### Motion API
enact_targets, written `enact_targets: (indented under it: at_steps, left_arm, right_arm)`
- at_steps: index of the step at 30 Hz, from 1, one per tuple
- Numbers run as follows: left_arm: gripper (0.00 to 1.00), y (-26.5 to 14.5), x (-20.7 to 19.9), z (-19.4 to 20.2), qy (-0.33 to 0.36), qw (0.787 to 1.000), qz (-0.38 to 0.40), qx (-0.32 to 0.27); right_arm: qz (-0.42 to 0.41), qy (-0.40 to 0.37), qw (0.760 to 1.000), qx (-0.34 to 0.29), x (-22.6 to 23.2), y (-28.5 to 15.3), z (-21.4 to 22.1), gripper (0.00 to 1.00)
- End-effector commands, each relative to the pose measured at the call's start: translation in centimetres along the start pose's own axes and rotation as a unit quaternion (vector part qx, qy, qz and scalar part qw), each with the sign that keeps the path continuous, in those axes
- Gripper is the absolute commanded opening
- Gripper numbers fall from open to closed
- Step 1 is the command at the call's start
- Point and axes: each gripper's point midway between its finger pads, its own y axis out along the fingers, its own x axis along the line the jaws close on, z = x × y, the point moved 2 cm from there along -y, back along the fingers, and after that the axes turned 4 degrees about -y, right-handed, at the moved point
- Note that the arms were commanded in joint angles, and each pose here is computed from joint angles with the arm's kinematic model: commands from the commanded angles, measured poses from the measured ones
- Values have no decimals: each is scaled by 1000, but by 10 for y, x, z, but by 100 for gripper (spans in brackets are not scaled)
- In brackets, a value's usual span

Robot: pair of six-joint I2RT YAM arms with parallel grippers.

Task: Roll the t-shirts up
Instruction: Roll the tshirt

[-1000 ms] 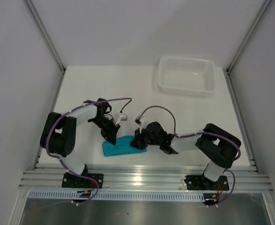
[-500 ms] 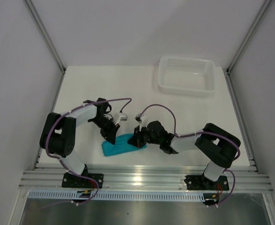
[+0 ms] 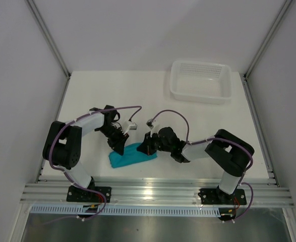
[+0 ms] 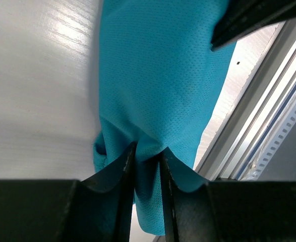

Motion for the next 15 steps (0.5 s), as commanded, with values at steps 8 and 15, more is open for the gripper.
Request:
enact_targets:
  at_steps: [8, 15]
  left_arm:
    - [28, -10, 8, -6, 23, 999, -28, -9]
    - [28, -9, 9, -5, 24, 999, -29, -7]
  right_arm:
    - [-26, 27, 998, -50, 2, 14, -29, 1]
    - [-51, 14, 997, -60, 16, 20, -43, 0]
